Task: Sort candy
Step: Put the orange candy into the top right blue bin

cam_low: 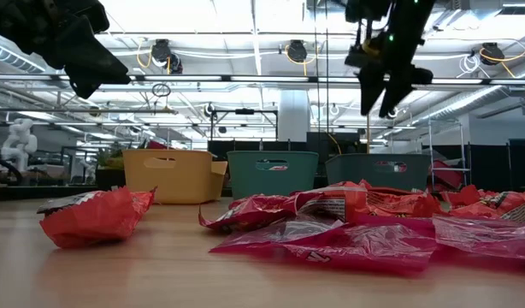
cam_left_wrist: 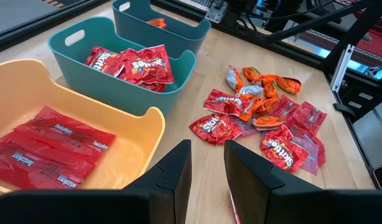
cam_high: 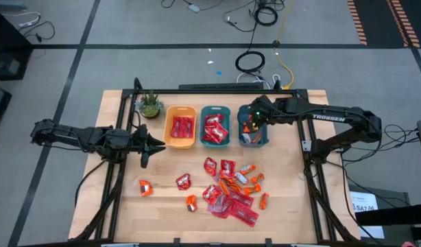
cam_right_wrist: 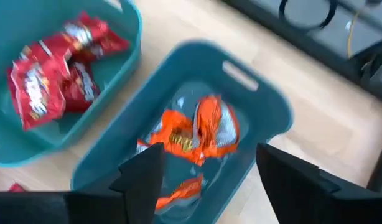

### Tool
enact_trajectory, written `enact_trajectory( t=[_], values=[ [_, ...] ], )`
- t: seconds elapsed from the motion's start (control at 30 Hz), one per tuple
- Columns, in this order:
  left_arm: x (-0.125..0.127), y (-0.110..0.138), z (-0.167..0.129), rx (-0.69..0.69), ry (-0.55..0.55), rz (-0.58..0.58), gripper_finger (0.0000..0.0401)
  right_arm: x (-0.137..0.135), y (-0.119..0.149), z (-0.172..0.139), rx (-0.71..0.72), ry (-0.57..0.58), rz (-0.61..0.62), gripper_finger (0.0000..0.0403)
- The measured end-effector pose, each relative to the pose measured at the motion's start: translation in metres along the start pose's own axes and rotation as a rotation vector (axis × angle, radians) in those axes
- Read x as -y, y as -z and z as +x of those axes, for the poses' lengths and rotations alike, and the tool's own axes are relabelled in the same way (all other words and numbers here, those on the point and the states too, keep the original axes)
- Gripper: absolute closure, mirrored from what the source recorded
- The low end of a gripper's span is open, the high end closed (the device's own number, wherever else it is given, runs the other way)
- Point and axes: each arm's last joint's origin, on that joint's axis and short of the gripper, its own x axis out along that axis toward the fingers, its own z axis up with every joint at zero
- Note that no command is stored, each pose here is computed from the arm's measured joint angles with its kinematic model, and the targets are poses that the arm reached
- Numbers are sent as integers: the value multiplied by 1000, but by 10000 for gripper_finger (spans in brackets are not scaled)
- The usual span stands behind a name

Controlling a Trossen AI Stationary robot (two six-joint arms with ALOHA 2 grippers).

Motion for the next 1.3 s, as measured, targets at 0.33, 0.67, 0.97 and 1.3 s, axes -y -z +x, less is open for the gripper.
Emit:
enact_trajectory(
  t=[0.33, 0.67, 0.97, 1.3],
  values=[
    [0, 0, 0, 1, 0, 0, 296, -19, 11, -68, 294, -222, -121, 192],
    [0, 0, 0, 1, 0, 169, 296, -35, 55, -84, 179, -235, -243, 204],
    [0, 0, 0, 2, 0, 230, 296, -40, 54, -83, 183, -271, -115, 204],
    [0, 0, 0, 3, 0, 228, 296, -45, 50, -84, 171, -352, -83, 182]
  ],
)
